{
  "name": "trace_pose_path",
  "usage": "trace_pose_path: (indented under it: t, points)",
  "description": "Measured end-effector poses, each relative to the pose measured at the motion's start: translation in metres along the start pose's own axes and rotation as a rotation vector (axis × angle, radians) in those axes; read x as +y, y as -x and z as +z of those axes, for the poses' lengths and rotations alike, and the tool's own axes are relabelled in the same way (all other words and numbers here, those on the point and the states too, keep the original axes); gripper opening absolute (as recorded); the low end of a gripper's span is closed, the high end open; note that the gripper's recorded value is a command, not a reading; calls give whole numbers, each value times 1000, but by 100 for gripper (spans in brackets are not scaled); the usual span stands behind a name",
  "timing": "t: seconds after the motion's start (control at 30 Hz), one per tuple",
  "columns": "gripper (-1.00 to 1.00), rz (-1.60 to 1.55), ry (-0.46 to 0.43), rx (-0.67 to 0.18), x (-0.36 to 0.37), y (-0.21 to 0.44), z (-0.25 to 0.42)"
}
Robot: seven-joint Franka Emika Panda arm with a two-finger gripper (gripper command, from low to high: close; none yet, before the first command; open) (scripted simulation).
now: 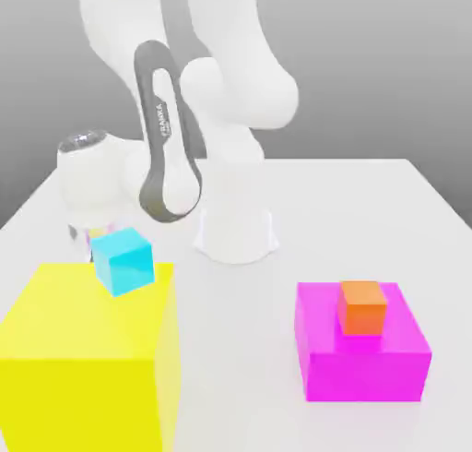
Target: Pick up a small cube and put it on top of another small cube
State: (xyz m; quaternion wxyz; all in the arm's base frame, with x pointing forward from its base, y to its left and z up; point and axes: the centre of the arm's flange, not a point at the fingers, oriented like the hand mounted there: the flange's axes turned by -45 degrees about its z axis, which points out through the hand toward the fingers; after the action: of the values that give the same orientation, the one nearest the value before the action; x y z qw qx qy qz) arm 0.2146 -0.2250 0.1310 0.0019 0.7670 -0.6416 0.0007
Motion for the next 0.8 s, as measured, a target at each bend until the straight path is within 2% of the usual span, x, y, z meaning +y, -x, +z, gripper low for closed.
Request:
trace_pose_path:
  t: [0.13, 0.43, 0.53, 0.8]
  points:
    - [-100, 1, 0, 1, -1, -1, -4]
    - [-100, 3, 0, 0, 0, -1, -57]
    - [-100, -80, -9, -1, -23, 2, -69]
    - [-100, -376, 37, -98, -38, -6, -71]
